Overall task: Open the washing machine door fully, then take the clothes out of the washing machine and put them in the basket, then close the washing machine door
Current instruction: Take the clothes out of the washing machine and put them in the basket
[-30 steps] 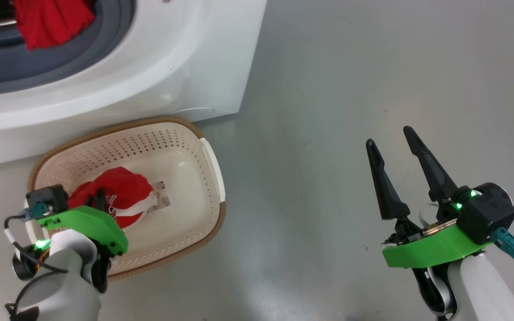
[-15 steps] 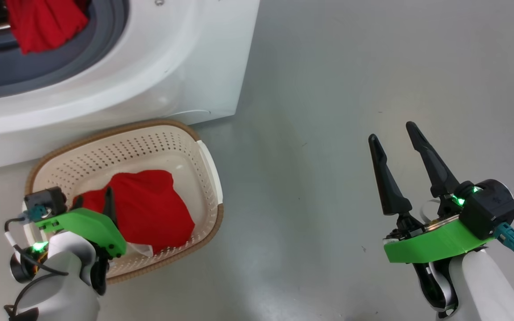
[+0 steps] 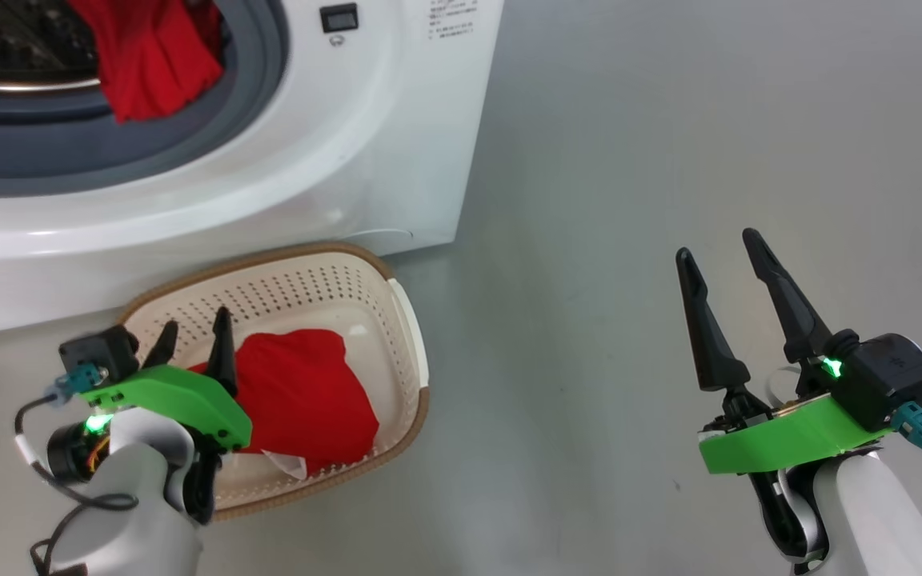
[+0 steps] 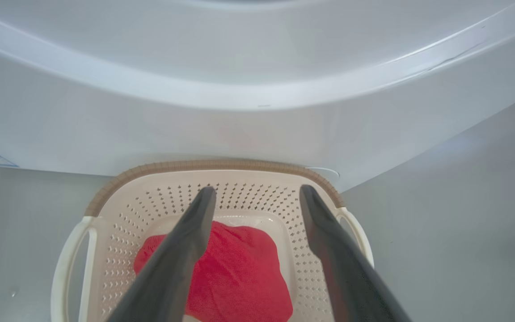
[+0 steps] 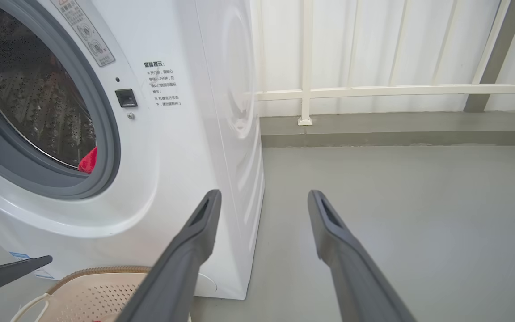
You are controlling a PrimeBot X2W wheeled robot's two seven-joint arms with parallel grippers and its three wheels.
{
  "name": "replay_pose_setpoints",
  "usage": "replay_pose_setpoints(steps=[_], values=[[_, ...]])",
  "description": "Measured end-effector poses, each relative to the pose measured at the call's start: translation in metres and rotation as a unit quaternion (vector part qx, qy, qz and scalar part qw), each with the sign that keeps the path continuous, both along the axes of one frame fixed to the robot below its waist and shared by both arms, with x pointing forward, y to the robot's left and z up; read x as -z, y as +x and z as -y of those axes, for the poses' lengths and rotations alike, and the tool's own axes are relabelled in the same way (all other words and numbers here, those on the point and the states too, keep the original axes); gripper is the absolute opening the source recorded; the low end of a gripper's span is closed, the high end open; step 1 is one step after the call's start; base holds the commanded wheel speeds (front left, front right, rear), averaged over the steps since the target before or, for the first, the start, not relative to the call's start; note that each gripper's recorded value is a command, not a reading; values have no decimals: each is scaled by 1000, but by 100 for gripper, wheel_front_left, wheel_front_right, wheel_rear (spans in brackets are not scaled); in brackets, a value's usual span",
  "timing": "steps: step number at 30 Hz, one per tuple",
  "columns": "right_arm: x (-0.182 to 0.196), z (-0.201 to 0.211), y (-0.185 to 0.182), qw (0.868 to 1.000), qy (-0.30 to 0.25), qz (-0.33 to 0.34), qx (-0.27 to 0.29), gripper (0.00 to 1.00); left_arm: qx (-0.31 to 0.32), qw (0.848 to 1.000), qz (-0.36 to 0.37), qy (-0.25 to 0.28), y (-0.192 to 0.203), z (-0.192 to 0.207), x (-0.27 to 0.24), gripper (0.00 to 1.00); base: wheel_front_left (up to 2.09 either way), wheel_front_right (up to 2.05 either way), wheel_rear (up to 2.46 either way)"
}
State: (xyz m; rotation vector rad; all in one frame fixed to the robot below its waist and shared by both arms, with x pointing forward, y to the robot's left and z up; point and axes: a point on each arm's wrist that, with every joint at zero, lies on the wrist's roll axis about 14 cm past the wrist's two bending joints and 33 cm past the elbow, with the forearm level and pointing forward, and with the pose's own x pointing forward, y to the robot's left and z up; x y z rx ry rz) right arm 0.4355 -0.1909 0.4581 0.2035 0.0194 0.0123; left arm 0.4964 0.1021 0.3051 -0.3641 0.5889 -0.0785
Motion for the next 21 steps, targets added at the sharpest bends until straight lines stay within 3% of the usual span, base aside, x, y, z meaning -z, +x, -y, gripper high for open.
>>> replay_pose_setpoints(steps=[13, 21], values=[[-22, -17, -10, 999, -5, 25, -24, 100, -30, 986, 165, 2, -8, -26, -95, 100, 0, 0, 0], [-39, -25, -16, 998, -5, 47, -35, 100, -45, 964, 261, 13, -24, -44, -158, 100, 0, 0, 0]])
